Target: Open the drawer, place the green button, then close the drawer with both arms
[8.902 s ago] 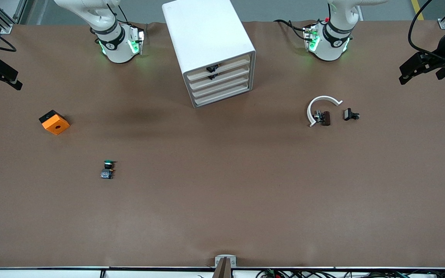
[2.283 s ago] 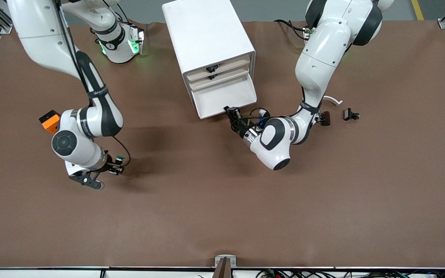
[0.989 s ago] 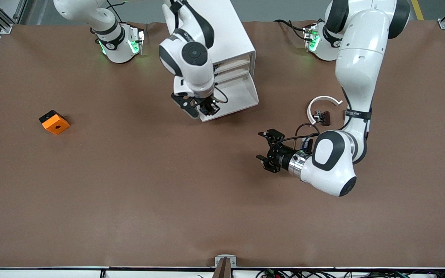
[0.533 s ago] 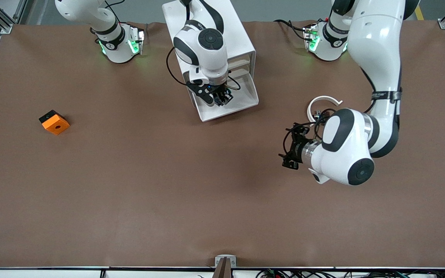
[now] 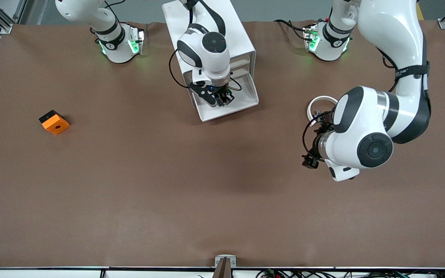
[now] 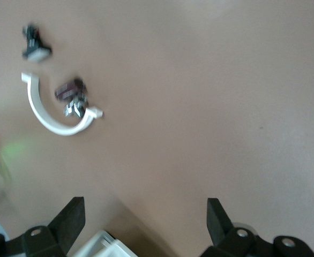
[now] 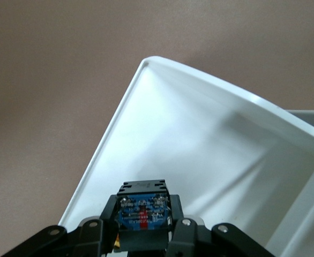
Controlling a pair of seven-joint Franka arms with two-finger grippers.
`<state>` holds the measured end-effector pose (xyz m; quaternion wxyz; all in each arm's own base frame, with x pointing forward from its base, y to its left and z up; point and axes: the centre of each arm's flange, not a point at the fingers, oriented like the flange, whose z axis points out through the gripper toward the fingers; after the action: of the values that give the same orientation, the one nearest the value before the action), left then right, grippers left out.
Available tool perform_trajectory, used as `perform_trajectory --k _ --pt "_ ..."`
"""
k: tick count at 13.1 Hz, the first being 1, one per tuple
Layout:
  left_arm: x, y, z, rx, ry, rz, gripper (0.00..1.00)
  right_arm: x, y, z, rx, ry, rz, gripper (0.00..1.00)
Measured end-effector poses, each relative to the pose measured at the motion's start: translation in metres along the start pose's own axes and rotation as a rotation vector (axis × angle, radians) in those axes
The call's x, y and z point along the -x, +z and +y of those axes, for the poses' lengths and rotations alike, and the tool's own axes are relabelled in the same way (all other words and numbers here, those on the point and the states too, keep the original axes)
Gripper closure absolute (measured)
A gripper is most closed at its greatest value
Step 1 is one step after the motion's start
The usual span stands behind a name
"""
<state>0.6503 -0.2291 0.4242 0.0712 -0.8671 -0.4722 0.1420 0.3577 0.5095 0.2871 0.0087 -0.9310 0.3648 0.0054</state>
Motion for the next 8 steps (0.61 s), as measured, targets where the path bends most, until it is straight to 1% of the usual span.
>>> perform_trajectory --k 1,3,4,6,8 --pt "-0.002 -0.01 -0.005 0.008 0.07 0.021 0.0 0.001 0.002 0.0 0.003 -0.002 0.001 0.52" --pt "-0.007 -0.031 -0.018 0.024 0.159 0.069 0.0 0.001 0.002 -0.001 0.002 -0.002 0.001 0.33" --pt "-0.009 -0.042 -0.024 0.03 0.192 0.095 0.0 0.0 -0.001 -0.003 -0.005 -0.002 0.002 0.22" --pt "-0.008 -0.059 -0.034 0.045 0.26 0.121 0.0 -0.006 -0.012 -0.011 -0.012 -0.014 0.005 0.0" --pt "-0.008 -0.072 -0.042 0.057 0.317 0.139 0.0 -0.028 -0.029 -0.02 0.017 -0.057 0.009 0.0"
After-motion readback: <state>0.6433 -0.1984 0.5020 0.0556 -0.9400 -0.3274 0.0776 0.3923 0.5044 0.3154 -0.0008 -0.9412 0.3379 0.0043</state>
